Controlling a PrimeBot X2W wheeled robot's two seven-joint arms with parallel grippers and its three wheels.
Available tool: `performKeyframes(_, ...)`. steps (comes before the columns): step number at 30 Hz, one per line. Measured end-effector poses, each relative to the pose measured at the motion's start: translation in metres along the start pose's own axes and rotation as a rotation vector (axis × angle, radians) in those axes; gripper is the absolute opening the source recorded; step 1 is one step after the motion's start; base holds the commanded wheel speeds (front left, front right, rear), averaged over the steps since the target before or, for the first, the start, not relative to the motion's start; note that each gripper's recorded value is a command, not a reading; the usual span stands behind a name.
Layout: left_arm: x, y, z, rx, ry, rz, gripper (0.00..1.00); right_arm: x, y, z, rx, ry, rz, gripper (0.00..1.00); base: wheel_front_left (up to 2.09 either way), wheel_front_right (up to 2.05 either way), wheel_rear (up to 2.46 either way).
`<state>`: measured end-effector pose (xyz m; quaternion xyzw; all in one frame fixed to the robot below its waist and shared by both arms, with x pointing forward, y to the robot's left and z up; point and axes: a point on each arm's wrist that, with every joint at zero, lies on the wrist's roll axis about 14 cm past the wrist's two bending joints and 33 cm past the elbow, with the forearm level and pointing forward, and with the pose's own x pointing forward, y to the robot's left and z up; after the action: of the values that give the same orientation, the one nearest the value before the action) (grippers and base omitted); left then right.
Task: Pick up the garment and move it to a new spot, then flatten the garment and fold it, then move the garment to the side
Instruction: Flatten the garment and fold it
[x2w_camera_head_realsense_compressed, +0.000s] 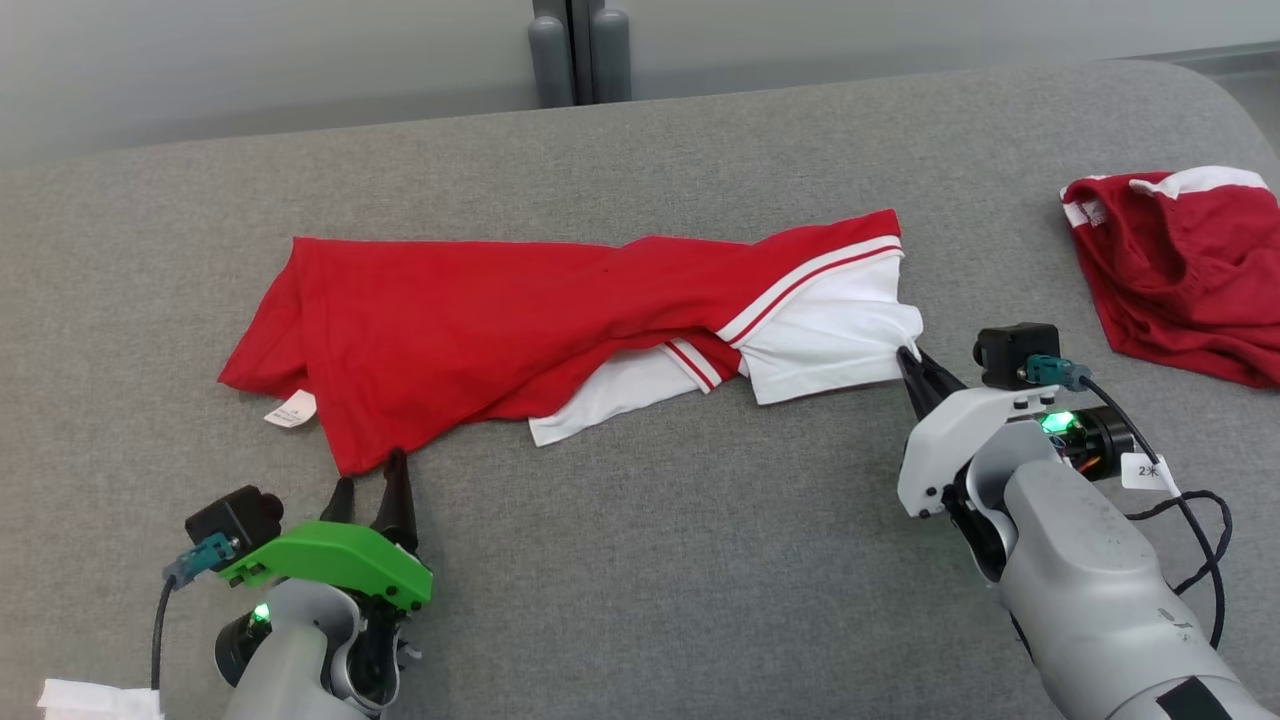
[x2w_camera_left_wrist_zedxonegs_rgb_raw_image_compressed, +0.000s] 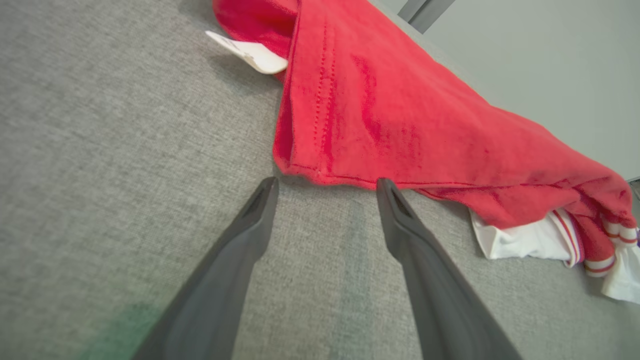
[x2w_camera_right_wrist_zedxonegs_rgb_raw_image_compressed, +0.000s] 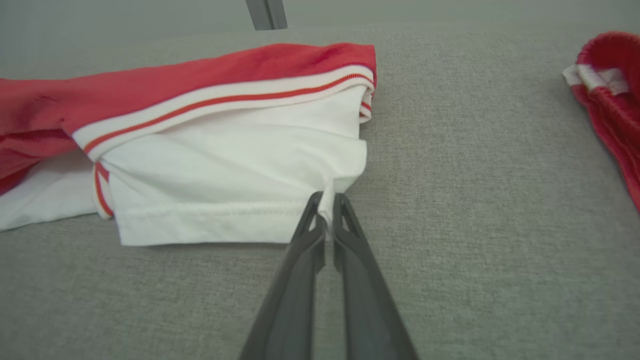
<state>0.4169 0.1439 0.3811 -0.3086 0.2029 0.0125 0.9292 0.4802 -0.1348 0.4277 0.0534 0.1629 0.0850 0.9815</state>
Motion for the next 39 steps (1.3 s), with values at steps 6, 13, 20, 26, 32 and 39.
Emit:
performKeyframes(6, 0.015, -0.002, 0.006, -0.049, -0.022, 0.005, 0.83, -0.001, -0.009, 0.0, 0.002, -0.009, -0.018, 0.0, 0.0, 0.0, 0.0)
performKeyframes(13, 0.018, -0.011, 0.015, -0.05, -0.063, -0.025, 0.0, -0.001, -0.012, 0.006, 0.002, -0.035, -0.028, 0.0, 0.0, 0.0, 0.0)
performKeyframes(20, 0.016, -0.035, 0.045, -0.044, -0.159, -0.11, 0.0, -0.003, -0.012, 0.024, 0.008, -0.099, -0.03, 0.0, 0.0, 0.0, 0.0)
performKeyframes(26, 0.001, -0.063, 0.089, -0.021, -0.291, -0.225, 0.0, -0.011, -0.006, 0.071, 0.033, -0.25, -0.017, 0.0, 0.0, 0.0, 0.0)
performKeyframes(32, -0.034, -0.104, 0.147, 0.036, -0.46, -0.387, 0.0, -0.038, 0.007, 0.142, 0.016, -0.48, 0.023, 0.0, 0.0, 0.0, 0.0)
performKeyframes(39, -0.102, -0.167, 0.211, 0.173, -0.641, -0.586, 0.0, -0.113, 0.025, 0.233, -0.009, -0.769, 0.075, 0.0, 0.0, 0.0, 0.0)
